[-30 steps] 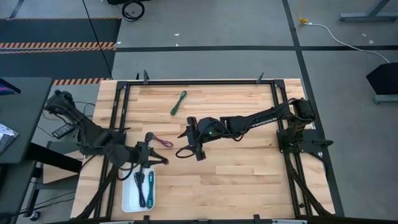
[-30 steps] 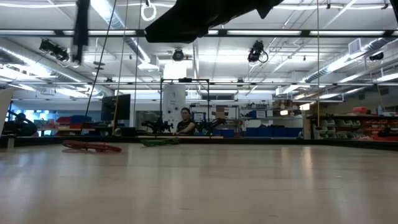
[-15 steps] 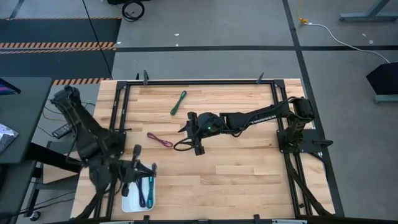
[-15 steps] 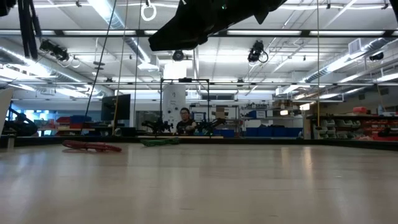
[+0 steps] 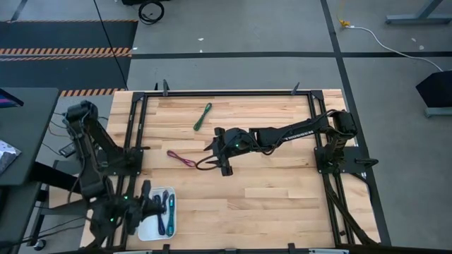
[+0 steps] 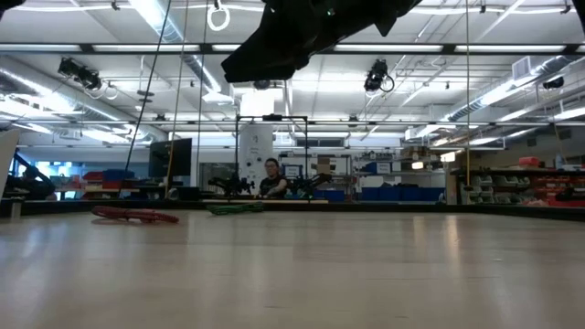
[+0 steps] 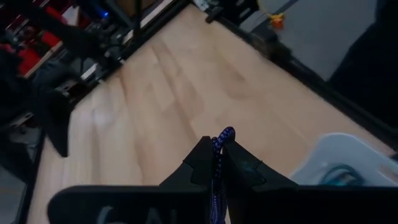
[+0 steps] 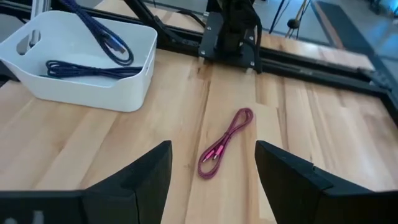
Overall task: Pick and place USB-C Cables
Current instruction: Put the blue charger cable into the bin, then put the pink charger cable into the bin
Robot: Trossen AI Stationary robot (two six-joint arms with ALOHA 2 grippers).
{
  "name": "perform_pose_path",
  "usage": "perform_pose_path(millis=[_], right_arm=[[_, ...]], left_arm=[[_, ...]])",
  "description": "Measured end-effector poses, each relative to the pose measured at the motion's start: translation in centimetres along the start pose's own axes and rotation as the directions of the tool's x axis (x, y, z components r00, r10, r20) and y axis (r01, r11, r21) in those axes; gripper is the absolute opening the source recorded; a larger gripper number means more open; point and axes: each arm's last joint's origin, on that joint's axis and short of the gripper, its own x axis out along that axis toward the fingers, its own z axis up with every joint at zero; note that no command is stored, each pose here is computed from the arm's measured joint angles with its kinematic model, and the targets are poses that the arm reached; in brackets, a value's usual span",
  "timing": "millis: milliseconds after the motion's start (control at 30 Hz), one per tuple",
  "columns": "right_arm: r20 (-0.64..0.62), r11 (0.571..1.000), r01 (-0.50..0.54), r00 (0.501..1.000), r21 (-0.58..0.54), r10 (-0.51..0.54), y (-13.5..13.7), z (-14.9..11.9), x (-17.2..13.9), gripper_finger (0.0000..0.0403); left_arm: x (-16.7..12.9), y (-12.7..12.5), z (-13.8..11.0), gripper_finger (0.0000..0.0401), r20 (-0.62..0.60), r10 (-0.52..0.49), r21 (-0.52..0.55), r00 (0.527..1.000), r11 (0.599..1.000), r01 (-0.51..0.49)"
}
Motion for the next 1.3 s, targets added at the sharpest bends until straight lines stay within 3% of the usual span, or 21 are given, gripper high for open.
perform_pose_path(millis=[133, 267, 633, 833, 933, 1067, 1167, 1300], right_arm=[[-0.025, 0.999, -0.003, 1.000, 0.035, 0.004, 0.0, -0.3, 0.0, 0.0235], [-0.041, 0.998, -0.005, 0.999, 0.056, 0.007, 0.1, -0.4, 0.0, 0.0236], [-0.039, 0.995, -0.005, 0.999, 0.104, 0.009, 0.2, -0.4, 0.0, 0.0234], [-0.039, 0.995, -0.005, 0.999, 0.099, 0.009, 0.1, -0.4, 0.0, 0.0233], [-0.038, 0.995, -0.005, 0.999, 0.098, 0.009, 0.2, -0.4, 0.0, 0.0233], [-0.037, 0.995, -0.003, 0.999, 0.100, 0.007, 0.0, -0.4, 0.0, 0.0231], [-0.038, 0.992, 0.002, 0.999, 0.127, 0.003, -0.1, -0.4, 0.0, 0.0229], [-0.039, 0.987, 0.005, 0.999, 0.159, 0.001, -0.2, -0.4, 0.0, 0.0229]], left_arm=[[-0.3, -1.1, -0.3, 0.0021, -0.017, -0.029, 0.040, 0.999, 0.999, 0.029], [0.0, -1.9, -1.2, 0.0028, -0.097, -0.079, -0.020, 0.992, 0.997, 0.078], [1.2, -3.5, -3.6, 0.0103, -0.335, -0.121, -0.053, 0.934, 0.993, 0.109], [1.2, -3.6, -3.7, 0.0130, -0.346, -0.122, -0.068, 0.930, 0.992, 0.104], [1.1, -3.2, -3.6, 0.0131, -0.313, -0.080, -0.062, 0.946, 0.996, 0.064], [1.0, -2.3, -2.5, 0.0124, -0.215, 0.077, -0.029, 0.974, 0.996, -0.085], [1.2, -0.9, -1.2, 0.0118, -0.195, 0.160, -0.040, 0.968, 0.984, -0.171], [2.4, 2.2, 0.1, 0.0116, -0.315, 0.199, -0.216, 0.928, 0.937, -0.274]])
